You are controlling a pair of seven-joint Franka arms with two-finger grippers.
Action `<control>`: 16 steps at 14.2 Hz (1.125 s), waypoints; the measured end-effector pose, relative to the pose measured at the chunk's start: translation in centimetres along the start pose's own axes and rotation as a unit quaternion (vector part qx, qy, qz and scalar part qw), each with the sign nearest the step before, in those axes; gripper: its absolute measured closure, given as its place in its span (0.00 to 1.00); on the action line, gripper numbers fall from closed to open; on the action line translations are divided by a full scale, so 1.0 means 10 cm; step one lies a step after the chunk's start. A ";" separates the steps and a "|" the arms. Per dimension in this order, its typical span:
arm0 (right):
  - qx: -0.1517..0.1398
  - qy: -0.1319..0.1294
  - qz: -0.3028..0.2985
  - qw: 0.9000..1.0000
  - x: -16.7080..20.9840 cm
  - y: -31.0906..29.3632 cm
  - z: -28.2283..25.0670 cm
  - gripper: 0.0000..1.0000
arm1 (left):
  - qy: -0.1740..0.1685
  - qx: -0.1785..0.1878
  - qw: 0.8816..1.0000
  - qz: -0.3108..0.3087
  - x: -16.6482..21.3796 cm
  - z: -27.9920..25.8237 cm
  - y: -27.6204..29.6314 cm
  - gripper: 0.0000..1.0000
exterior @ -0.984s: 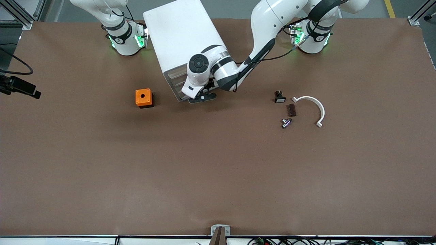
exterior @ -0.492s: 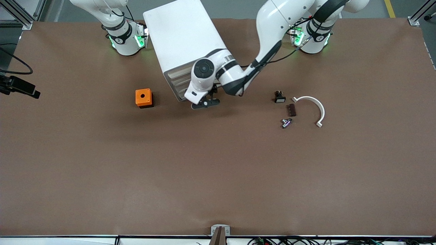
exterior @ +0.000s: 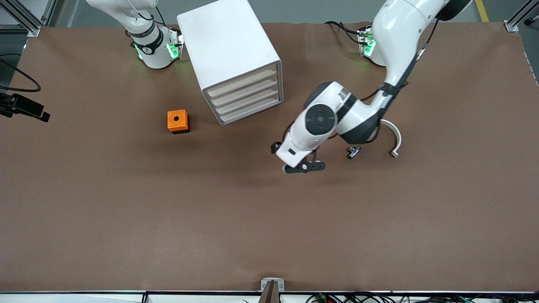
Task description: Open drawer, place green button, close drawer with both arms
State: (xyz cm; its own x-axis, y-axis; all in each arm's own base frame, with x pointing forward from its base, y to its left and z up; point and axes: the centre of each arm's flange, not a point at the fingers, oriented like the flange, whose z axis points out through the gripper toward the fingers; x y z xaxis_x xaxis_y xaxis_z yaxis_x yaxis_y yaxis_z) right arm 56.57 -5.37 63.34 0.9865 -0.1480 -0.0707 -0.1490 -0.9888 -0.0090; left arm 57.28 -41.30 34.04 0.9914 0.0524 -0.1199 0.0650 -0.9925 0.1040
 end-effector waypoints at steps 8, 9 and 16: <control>0.000 0.000 -0.002 1.000 0.00 -0.01 0.00 0.00 | 0.044 0.042 0.996 0.061 0.56 -0.98 -1.25 0.00; 0.000 0.000 -0.002 1.000 0.00 -0.01 0.00 0.00 | 0.051 0.043 0.995 0.074 0.63 -1.13 -1.46 0.00; 0.000 0.001 -0.002 1.000 0.00 -0.01 0.00 0.00 | 0.075 0.073 0.991 0.082 0.38 -2.48 -2.61 0.00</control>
State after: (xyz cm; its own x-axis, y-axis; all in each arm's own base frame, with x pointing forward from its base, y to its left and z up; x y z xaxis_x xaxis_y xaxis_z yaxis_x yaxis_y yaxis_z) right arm 56.59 -5.24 63.38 0.9872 -0.1435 -0.0691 -0.1445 -0.9895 -0.0094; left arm 62.18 -12.41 55.40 0.9937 -0.1057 0.0361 -0.1044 -0.9939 -0.0345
